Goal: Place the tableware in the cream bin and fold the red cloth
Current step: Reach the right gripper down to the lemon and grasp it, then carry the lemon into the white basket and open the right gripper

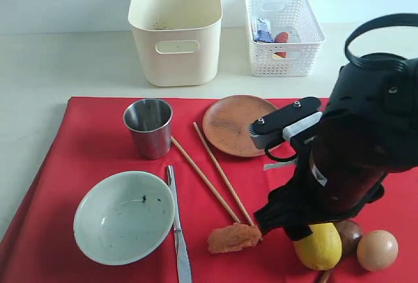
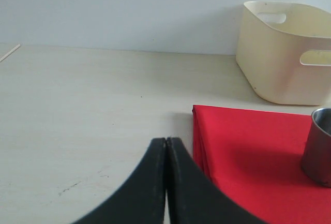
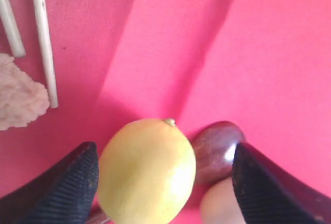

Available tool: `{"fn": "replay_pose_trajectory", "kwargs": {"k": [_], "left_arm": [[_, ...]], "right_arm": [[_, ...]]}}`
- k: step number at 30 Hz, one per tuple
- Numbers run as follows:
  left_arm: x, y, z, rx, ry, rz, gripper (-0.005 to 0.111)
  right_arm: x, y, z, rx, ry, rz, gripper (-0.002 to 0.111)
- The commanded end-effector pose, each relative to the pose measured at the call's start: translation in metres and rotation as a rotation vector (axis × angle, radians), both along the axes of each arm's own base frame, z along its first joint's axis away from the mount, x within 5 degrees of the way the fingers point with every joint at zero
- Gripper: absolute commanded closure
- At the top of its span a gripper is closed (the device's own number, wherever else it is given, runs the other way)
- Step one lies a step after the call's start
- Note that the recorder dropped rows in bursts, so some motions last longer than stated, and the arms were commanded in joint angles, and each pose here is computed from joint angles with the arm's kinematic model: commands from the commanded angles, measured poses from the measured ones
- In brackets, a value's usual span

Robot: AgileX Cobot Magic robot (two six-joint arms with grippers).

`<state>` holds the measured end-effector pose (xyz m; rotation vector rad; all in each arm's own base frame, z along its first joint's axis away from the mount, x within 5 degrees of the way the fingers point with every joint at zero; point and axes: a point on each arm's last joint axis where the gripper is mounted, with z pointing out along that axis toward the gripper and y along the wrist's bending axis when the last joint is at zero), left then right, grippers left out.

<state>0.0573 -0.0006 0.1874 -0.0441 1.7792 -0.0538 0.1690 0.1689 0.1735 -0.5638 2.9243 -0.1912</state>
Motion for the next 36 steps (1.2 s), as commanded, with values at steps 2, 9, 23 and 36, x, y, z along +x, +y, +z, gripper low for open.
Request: {"fn": "replay_pose_trajectory", "kwargs": {"k": [2,9,23,36], "left_arm": [[0.000,0.000,0.000,-0.001,0.000,-0.007,0.106],[0.000,0.000,0.000,-0.001,0.000,-0.007,0.106],[0.000,0.000,0.000,-0.001,0.000,-0.007,0.106],[0.000,0.000,0.000,-0.001,0.000,-0.007,0.106]], "right_arm": [[-0.012,-0.006,-0.013,0.051,0.033,-0.030,0.040],[-0.019,-0.010,-0.026,0.108,0.032,-0.042,0.040],[-0.018,-0.005,-0.036,0.191,-0.015,-0.026,0.046],[-0.019,-0.004,-0.026,0.240,-0.028,-0.056,0.108]]}}
